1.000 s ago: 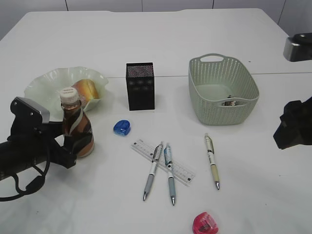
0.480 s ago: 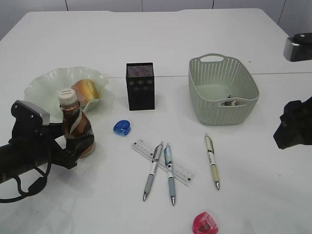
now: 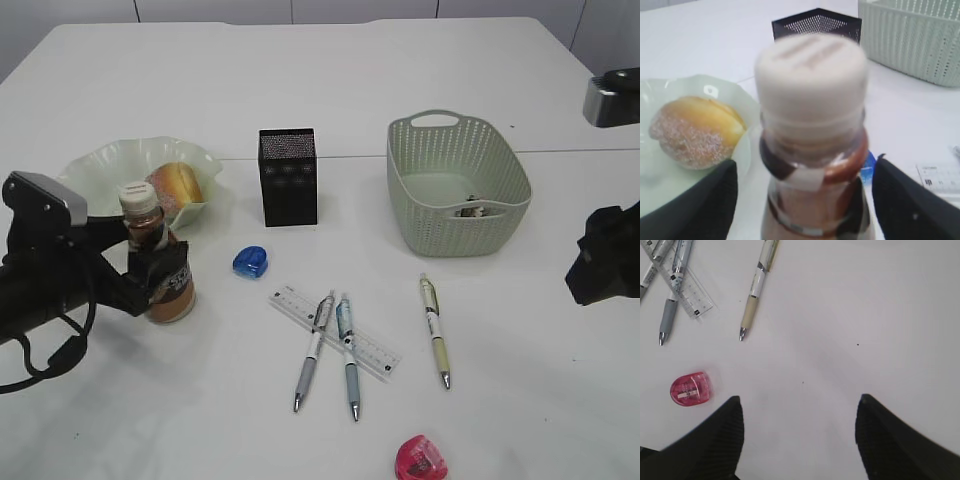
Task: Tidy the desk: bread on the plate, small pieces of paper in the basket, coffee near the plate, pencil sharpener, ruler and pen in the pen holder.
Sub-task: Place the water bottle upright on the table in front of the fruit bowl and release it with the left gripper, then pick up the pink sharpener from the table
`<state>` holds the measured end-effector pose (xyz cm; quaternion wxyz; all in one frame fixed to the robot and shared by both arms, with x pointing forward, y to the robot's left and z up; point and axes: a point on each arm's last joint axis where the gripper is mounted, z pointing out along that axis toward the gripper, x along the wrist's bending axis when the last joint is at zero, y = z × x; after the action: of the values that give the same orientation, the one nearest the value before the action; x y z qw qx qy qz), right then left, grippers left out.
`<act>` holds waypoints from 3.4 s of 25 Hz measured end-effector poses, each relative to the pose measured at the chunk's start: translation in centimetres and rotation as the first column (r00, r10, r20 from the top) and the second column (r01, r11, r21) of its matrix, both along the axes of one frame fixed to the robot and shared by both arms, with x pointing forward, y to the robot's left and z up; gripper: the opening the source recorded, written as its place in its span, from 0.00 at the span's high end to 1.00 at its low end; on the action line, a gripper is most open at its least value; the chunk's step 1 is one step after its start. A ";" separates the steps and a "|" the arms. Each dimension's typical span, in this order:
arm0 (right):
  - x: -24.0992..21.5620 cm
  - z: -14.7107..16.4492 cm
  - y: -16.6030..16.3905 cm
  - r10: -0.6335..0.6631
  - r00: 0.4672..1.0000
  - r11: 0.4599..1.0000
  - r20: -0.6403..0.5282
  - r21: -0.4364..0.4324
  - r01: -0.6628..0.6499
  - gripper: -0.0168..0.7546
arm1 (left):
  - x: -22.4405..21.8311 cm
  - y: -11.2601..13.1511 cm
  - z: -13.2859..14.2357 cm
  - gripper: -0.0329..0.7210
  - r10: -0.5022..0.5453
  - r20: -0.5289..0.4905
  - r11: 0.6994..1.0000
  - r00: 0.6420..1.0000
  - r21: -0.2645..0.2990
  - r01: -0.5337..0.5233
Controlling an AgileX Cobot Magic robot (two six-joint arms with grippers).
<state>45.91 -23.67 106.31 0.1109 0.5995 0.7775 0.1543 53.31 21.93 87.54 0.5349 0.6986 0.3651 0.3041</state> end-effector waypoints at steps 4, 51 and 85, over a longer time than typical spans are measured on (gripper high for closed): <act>0.0 0.0 0.0 0.000 1.000 1.000 0.000 0.000 0.000 0.31 | 0.1 0.0 1.9 0.15 0.000 0.060 1.000 0.998 -0.009 0.000; -0.9 -0.1 1.5 0.064 0.996 0.997 -0.061 0.045 -0.061 0.31 | -6.5 7.0 12.5 0.37 0.485 -0.795 0.872 0.365 0.409 -0.268; 1.3 -15.1 14.6 0.263 0.870 0.948 -0.416 -0.057 -0.314 0.31 | -6.3 6.1 14.6 0.39 0.387 -0.817 0.920 0.427 0.311 -0.237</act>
<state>47.24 -9.05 91.19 -0.0394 0.4872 0.8724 -0.0056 47.06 28.02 102.15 0.1585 0.7127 0.6826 0.0314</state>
